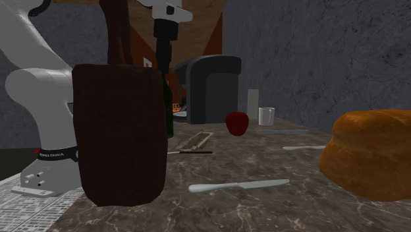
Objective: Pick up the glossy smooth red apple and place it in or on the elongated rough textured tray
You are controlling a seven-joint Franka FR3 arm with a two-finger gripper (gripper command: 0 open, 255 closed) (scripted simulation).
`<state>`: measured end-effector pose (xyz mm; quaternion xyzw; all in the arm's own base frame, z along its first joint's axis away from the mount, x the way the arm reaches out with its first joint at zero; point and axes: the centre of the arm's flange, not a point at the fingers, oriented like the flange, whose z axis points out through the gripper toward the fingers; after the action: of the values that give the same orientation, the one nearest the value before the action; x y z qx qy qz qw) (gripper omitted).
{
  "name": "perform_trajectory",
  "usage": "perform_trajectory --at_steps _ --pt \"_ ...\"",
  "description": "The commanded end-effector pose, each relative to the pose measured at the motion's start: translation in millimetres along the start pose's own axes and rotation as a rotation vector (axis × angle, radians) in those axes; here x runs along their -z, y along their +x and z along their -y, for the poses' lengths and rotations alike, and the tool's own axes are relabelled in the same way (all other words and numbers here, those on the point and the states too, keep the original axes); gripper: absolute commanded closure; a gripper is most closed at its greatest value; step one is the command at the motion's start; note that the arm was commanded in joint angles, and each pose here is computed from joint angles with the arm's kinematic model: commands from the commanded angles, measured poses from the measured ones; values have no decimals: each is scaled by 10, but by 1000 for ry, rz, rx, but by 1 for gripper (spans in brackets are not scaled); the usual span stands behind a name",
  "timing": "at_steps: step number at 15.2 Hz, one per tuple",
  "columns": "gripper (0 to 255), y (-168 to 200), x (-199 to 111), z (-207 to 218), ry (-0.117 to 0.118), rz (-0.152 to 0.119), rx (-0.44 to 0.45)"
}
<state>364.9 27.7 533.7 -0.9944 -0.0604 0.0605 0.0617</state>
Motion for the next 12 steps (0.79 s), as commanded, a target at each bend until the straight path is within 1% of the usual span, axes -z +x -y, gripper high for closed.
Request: perform_trajectory --at_steps 1,12 --pt "0 238 -60 59 -7 -16 52" --pt "0 1428 -473 552 -46 -89 328"
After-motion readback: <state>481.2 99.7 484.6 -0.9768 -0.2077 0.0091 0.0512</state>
